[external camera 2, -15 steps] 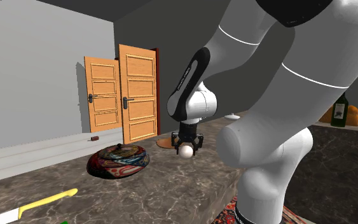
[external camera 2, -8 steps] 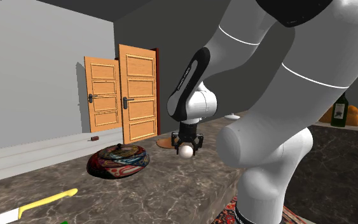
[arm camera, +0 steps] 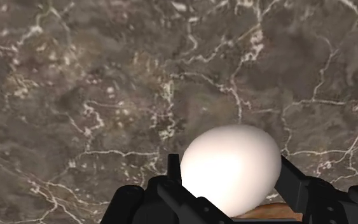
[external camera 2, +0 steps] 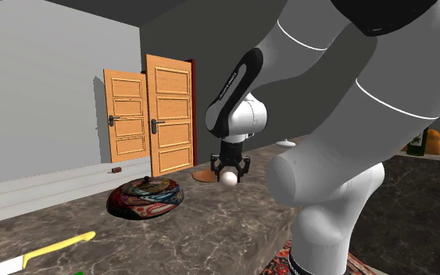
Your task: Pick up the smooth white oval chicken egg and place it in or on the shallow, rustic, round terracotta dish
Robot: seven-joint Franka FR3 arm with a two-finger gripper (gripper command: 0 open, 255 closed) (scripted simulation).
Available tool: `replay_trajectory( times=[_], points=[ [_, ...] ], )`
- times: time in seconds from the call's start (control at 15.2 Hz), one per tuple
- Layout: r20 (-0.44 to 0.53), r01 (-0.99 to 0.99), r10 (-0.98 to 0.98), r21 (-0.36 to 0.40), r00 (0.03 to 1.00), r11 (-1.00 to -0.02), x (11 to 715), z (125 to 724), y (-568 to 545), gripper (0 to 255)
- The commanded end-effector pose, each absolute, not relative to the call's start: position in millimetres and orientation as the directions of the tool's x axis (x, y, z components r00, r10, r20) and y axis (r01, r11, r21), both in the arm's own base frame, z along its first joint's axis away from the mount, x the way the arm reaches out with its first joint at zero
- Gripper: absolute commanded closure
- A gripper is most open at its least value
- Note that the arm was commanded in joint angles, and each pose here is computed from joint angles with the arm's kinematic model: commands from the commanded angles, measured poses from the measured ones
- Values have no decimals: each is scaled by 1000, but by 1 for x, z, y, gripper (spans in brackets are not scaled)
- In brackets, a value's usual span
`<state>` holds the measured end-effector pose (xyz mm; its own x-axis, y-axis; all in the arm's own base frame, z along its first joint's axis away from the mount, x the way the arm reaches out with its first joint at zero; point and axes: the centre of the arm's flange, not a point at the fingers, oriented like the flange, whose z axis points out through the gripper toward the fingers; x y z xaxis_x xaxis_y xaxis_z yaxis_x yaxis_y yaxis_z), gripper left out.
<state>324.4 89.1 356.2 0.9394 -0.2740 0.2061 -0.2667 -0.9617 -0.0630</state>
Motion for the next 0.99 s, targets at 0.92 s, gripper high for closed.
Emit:
replay_trajectory(
  times=[0.92],
  points=[
    [205, -267, -274, -63, 940, -962, 350, 426, 94, 255]
  ],
)
